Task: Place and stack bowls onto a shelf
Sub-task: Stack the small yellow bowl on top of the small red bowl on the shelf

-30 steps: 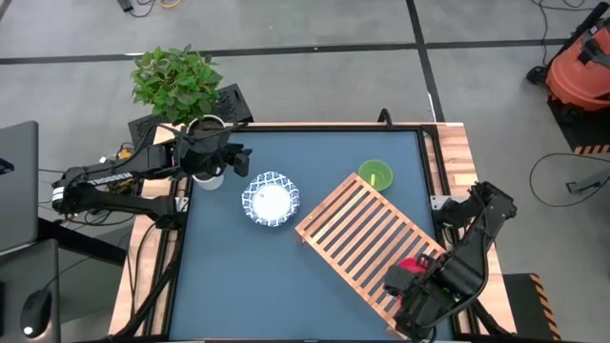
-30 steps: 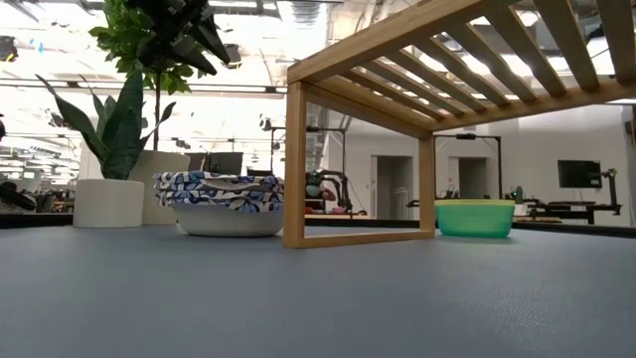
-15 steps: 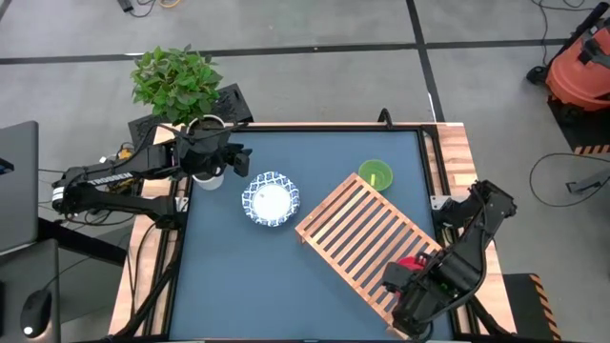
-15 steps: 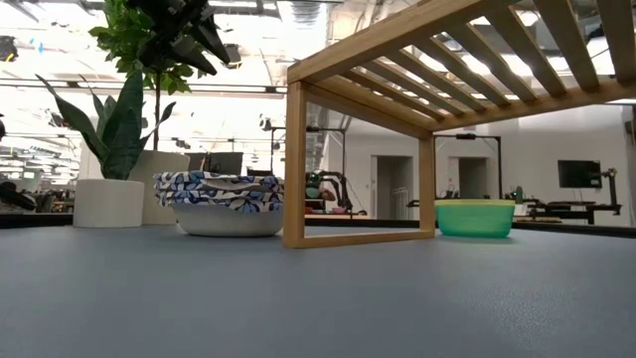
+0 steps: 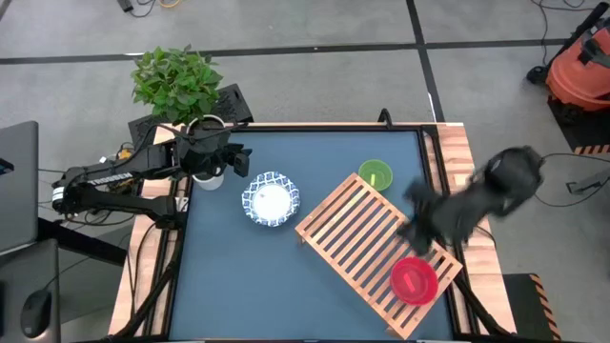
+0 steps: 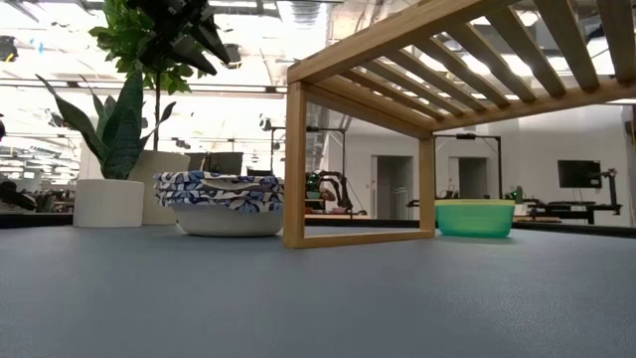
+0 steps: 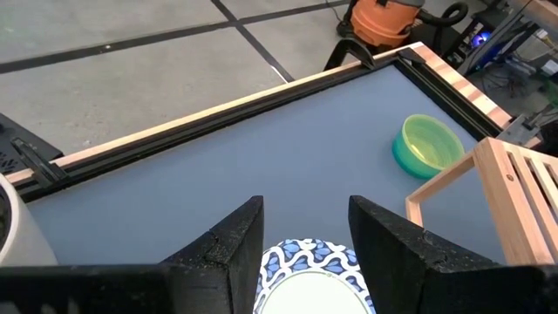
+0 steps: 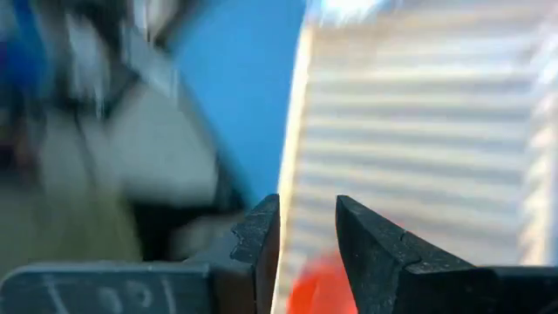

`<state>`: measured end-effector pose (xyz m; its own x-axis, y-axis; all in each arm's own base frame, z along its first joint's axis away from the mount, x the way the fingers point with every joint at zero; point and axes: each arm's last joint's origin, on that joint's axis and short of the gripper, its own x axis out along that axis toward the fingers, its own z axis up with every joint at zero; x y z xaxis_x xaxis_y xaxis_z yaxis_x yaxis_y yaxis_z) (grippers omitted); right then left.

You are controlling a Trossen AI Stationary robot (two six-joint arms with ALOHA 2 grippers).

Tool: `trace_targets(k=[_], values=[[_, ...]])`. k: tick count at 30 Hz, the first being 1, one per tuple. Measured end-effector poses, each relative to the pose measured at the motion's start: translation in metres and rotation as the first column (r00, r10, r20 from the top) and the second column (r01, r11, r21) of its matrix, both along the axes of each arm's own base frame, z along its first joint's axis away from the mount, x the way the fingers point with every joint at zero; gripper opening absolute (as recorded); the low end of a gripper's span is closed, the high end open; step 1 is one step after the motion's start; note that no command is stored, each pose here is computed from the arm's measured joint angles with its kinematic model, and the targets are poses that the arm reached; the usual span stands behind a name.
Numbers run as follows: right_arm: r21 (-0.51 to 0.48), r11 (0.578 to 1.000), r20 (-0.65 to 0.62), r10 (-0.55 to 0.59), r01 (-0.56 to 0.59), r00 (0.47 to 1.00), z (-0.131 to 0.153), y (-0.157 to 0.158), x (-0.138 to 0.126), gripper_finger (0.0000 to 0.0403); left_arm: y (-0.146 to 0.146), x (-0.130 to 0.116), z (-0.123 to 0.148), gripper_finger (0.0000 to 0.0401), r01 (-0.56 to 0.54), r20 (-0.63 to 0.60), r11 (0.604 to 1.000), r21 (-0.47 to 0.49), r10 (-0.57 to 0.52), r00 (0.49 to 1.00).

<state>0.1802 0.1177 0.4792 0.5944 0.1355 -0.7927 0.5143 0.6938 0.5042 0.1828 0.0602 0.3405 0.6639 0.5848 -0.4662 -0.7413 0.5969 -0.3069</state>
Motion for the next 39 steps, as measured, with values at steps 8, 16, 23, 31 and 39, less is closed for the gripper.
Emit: trace_targets(k=[8, 16, 23, 31, 39], values=[[-0.431, 0.836, 0.202, -0.277, 0.339, 0.939, 0.018, -0.101, -0.011, 0.0121, 0.000, 0.000, 0.000, 0.0153, 0.011, 0.006, 1.000, -0.012, -0.011, 1.000], [-0.506, 0.846, -0.216, -0.311, 0.166, 0.926, -0.050, -0.170, 0.014, 0.0119, -0.001, 0.001, -0.001, 0.0153, 0.016, 0.045, 0.997, -0.076, -0.013, 0.999], [-0.451, 0.877, -0.459, -0.385, 0.164, 0.800, -0.134, -0.208, 0.008, 0.0119, -0.002, 0.000, -0.003, 0.0153, 0.004, 0.033, 0.995, -0.098, -0.001, 0.999], [-0.334, 0.896, -0.431, -0.422, 0.294, 0.798, -0.197, -0.234, -0.013, 0.0119, -0.001, -0.001, -0.002, 0.0153, -0.015, 0.043, 0.995, -0.103, 0.019, 0.999], [-0.285, 0.911, -0.419, -0.398, 0.298, 0.816, -0.236, -0.252, -0.015, 0.0119, -0.001, -0.001, -0.002, 0.0153, -0.028, 0.059, 0.992, -0.124, 0.035, 0.998]])
